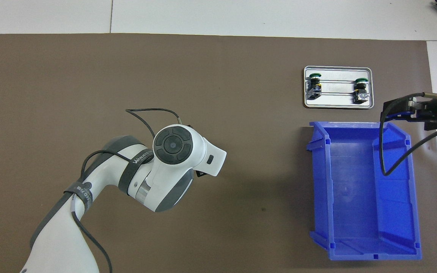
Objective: Place and press button with both arms
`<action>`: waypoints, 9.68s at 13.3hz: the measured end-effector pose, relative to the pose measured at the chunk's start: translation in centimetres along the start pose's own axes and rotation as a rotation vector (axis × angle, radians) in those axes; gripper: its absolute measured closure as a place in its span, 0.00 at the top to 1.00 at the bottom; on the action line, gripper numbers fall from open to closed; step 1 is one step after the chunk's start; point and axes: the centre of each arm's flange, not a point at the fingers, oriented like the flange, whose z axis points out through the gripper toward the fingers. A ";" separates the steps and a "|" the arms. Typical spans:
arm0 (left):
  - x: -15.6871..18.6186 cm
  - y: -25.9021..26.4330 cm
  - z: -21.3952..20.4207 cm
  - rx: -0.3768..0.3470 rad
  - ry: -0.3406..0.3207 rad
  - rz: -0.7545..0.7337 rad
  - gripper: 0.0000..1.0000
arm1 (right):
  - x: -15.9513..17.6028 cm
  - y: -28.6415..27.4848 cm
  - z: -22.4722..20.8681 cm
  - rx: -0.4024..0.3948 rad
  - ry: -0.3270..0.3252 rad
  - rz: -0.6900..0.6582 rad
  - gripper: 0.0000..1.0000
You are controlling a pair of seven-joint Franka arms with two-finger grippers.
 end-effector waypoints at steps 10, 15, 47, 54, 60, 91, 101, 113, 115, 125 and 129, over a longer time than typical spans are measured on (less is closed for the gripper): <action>0.8 -0.7 2.5 0.002 0.014 0.006 0.95 | 0.6 4.4 0.4 -0.004 -0.010 0.024 1.00; 0.9 -0.8 4.1 0.004 0.022 0.004 0.95 | 0.5 4.0 0.9 -0.007 -0.021 0.009 1.00; 0.5 -0.8 4.8 -0.010 -0.002 0.098 0.37 | -0.3 3.7 0.2 -0.030 -0.031 -0.053 1.00; 0.8 -1.0 4.4 -0.006 0.002 0.106 0.88 | -0.3 3.7 0.2 -0.030 -0.031 -0.053 1.00; 0.5 -1.2 4.4 -0.030 -0.027 0.230 0.98 | -0.3 3.7 0.2 -0.030 -0.031 -0.053 1.00; 0.4 -5.1 1.7 0.041 0.037 0.368 0.99 | -0.3 3.7 0.2 -0.030 -0.031 -0.053 1.00; 0.2 -4.1 2.8 0.023 0.020 0.603 0.99 | -0.3 3.7 0.2 -0.030 -0.031 -0.053 1.00; -0.4 -3.1 4.2 0.001 0.006 0.667 1.00 | -0.3 3.7 0.2 -0.030 -0.031 -0.053 1.00; -0.3 -3.0 4.1 0.003 0.007 0.670 1.00 | -0.3 3.7 0.2 -0.030 -0.031 -0.053 1.00; 0.0 -2.8 4.0 0.017 0.015 0.738 0.70 | -0.3 3.7 0.2 -0.030 -0.031 -0.053 1.00; -0.2 -3.0 4.1 0.018 0.012 0.772 0.71 | -0.3 3.7 0.2 -0.030 -0.031 -0.053 1.00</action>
